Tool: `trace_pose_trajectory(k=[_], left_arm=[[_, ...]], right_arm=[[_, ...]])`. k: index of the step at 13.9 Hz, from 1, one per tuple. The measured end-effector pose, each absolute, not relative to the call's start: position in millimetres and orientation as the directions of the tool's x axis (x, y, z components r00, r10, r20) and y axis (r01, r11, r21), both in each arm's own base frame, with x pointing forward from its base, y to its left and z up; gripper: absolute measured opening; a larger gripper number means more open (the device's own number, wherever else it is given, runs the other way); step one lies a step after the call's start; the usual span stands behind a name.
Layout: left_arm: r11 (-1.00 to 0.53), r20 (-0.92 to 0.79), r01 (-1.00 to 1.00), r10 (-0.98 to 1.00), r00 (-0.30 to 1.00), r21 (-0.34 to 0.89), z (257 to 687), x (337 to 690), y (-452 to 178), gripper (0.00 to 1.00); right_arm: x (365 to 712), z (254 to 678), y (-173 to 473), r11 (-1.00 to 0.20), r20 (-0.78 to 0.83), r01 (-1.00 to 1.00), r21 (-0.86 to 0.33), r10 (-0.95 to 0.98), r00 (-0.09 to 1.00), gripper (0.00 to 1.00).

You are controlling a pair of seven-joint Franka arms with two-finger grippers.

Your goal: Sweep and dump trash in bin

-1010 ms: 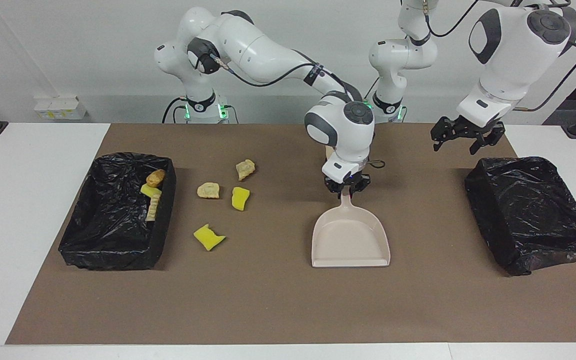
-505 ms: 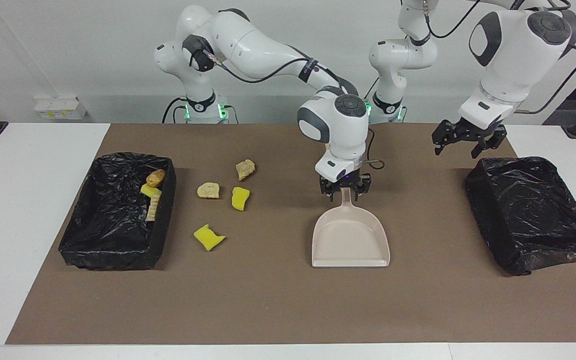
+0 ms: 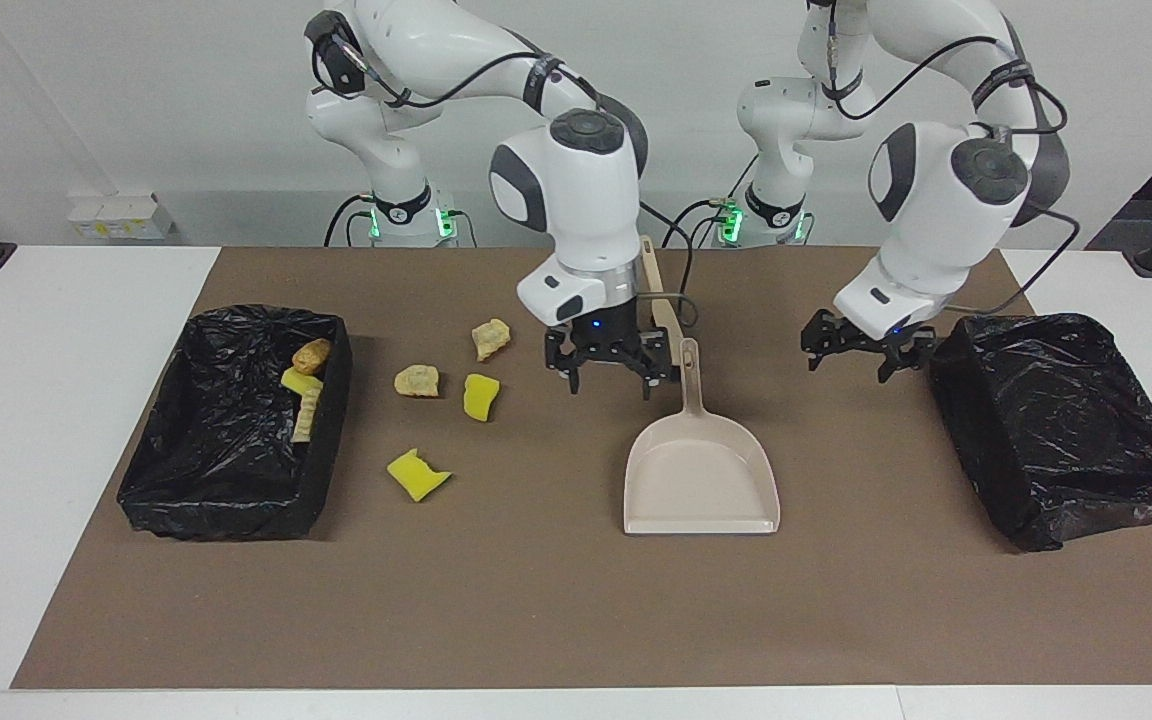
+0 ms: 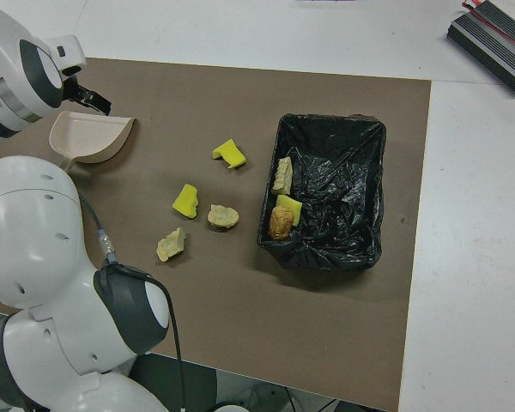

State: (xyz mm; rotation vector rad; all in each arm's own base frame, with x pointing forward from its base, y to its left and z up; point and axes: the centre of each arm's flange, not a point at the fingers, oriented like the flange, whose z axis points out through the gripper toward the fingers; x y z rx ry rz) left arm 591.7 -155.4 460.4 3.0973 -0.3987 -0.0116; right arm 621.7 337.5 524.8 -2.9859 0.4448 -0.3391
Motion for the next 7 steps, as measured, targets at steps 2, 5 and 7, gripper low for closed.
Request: trace_pose_trajectory(k=[2,5,7], left_arm=[[-0.973,0.019,-0.230,-0.230,0.973,0.024,424,582,-200,1.00],[-0.980,0.038,-0.198,-0.197,0.980,0.032,385,549,-256,1.00],[-0.979,0.036,-0.200,-0.198,0.979,0.034,370,526,-285,1.00]], right_arm=[[619,546,294,-0.941,0.204,-0.323,-0.104,-0.338,0.919,1.00],[613,577,249,-0.939,0.218,-0.336,-0.073,-0.344,0.914,1.00],[608,603,216,-0.940,0.232,-0.337,-0.055,-0.340,0.911,1.00]])
